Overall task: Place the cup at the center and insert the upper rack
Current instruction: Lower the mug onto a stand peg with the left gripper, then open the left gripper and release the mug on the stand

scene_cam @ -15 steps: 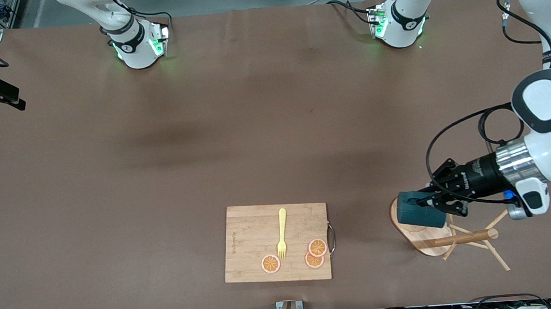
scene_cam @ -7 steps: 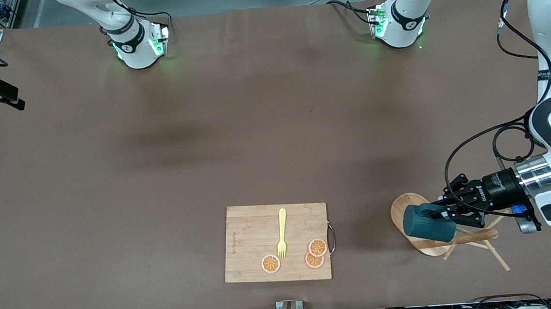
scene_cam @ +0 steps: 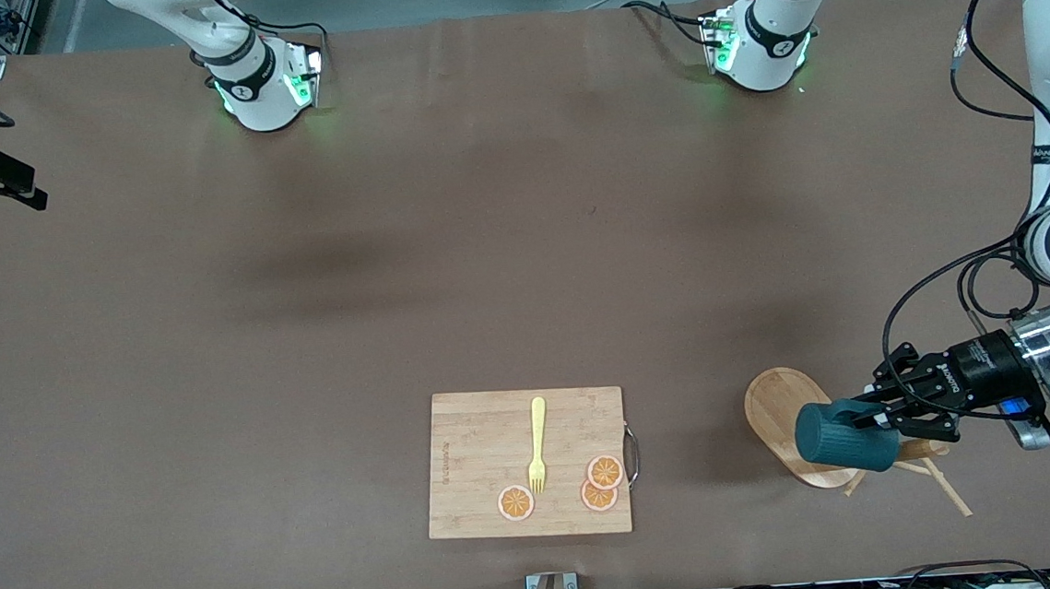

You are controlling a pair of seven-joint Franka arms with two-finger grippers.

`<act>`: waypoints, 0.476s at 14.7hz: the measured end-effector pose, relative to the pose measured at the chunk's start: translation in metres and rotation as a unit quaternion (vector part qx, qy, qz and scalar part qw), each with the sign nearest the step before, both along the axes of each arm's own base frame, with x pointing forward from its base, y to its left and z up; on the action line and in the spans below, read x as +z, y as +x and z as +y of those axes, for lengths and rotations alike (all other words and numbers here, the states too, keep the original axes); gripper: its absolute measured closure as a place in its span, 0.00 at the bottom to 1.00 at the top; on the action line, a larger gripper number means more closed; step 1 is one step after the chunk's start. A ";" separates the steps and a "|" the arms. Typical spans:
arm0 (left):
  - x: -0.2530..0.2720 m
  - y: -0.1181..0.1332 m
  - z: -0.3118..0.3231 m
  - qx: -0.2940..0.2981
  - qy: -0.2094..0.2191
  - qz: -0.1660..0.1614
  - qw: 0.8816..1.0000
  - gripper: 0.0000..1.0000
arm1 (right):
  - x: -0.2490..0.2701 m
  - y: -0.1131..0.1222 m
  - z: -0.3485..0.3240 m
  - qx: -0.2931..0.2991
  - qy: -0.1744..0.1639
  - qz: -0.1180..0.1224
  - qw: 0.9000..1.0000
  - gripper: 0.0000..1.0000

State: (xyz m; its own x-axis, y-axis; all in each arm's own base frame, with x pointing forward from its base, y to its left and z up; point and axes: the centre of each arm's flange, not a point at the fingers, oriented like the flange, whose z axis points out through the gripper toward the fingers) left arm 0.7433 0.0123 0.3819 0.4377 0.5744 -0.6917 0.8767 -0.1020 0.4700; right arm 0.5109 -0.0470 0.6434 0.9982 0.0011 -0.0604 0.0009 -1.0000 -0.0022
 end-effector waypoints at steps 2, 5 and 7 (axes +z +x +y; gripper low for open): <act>-0.007 0.001 0.007 0.004 -0.007 0.000 1.000 0.79 | 0.000 0.000 0.000 0.000 0.000 0.000 1.000 0.00; -0.012 0.001 0.018 0.011 -0.009 0.002 1.000 0.79 | 0.000 0.000 0.000 0.000 0.000 0.000 1.000 0.00; -0.014 0.001 0.021 0.016 -0.016 0.003 1.000 0.79 | 0.000 0.000 -0.001 -0.001 0.000 0.000 1.000 0.00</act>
State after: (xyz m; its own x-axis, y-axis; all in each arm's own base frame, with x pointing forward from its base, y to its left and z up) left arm 0.7442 0.0330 0.3682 0.4159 0.5650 -0.7126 0.8819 -0.0594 0.4676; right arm 0.5108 -0.0478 0.6433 0.9982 -0.0005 -0.0604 -0.0006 -1.0000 -0.0023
